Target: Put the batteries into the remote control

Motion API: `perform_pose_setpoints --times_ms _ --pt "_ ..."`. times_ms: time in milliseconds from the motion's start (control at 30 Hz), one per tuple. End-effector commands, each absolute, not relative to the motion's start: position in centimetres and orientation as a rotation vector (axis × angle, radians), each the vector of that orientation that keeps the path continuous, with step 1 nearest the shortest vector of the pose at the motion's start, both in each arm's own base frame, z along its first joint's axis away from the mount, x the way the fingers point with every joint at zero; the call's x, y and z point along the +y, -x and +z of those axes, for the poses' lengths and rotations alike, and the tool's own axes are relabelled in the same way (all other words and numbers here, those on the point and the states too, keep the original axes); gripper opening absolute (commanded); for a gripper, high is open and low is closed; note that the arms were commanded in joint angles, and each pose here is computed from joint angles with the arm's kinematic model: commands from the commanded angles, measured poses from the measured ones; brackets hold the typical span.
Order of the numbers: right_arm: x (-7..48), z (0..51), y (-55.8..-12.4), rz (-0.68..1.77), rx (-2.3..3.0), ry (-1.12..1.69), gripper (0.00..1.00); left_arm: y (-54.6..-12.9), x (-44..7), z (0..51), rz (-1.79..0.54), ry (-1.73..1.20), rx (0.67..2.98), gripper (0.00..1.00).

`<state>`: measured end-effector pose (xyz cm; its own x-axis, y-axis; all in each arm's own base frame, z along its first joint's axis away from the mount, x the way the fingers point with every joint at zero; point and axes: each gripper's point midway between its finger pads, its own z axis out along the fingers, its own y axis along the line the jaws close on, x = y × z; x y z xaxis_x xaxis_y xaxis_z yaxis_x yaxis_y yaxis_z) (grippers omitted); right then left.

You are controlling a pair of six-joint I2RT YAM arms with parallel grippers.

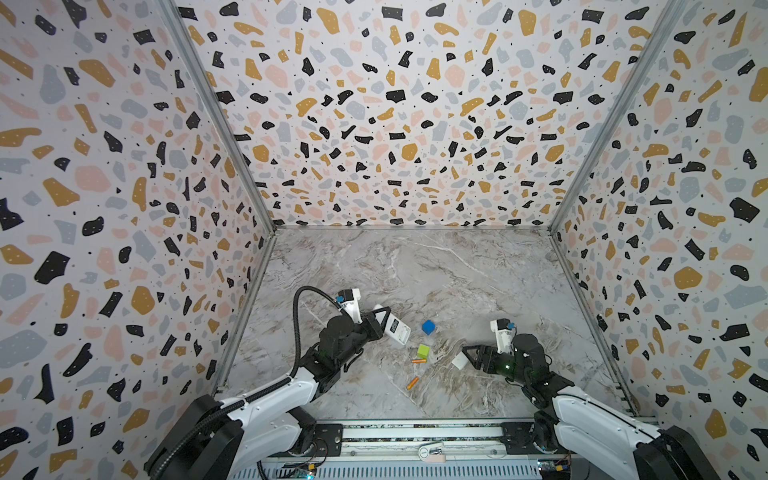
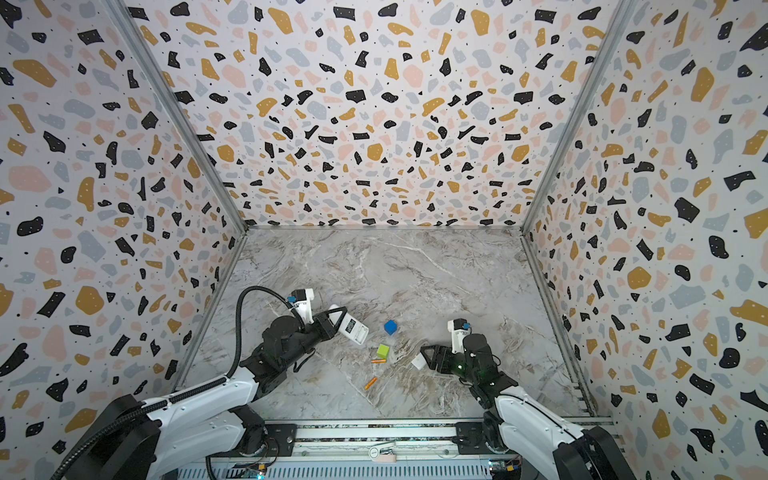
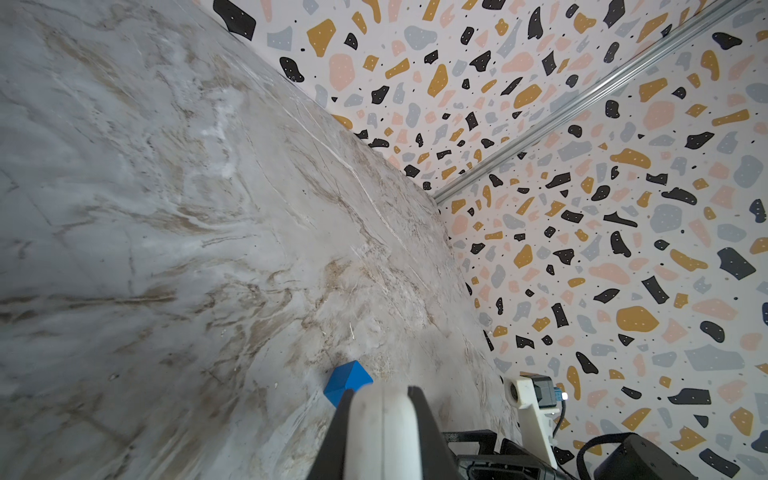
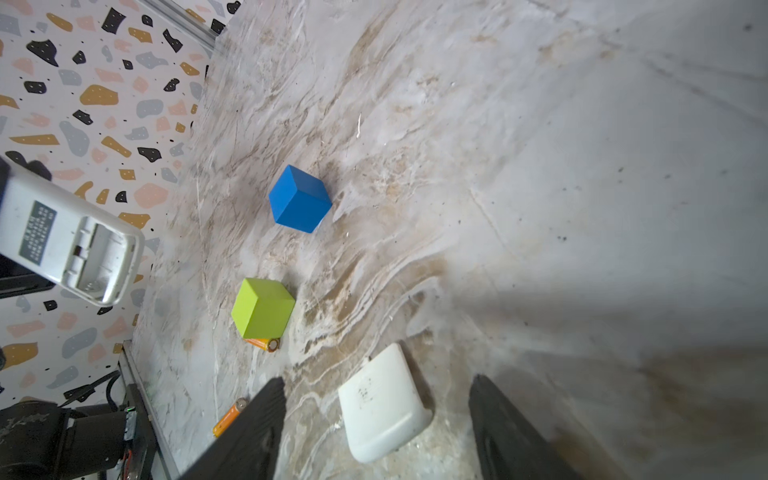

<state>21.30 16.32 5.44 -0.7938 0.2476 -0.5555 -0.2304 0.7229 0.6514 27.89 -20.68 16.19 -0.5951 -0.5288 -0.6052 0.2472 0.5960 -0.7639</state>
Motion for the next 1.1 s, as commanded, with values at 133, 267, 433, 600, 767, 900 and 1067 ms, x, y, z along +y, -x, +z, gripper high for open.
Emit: perform_pose_setpoints --times_ms 133,267,433,600,767,900,1067 --pt "16.2 7.6 -22.7 0.897 2.261 0.050 0.83 -27.4 -18.9 14.4 -0.998 0.259 1.963 0.00" --pt "16.3 8.3 -23.1 0.892 2.246 0.067 0.86 -26.7 -18.2 12.9 -0.988 0.304 1.984 0.00" --pt "16.6 8.8 -23.5 0.888 2.232 0.085 0.87 -26.1 -17.9 11.3 -0.995 0.349 1.997 0.00" --pt "16.9 9.2 -23.8 0.880 2.217 0.098 0.87 -25.6 -18.2 10.1 -0.994 0.354 2.027 0.00" --pt "17.2 9.4 -23.9 0.871 2.212 0.111 0.87 -24.9 -18.0 8.6 -0.975 0.367 2.062 0.00" --pt "17.3 9.5 -24.0 0.870 2.207 0.118 0.88 -24.5 -17.6 7.8 -0.950 0.383 2.081 0.00" --pt "17.3 9.5 -24.0 0.866 2.208 0.120 0.88 -24.5 -17.2 7.4 -0.933 0.404 2.084 0.12"
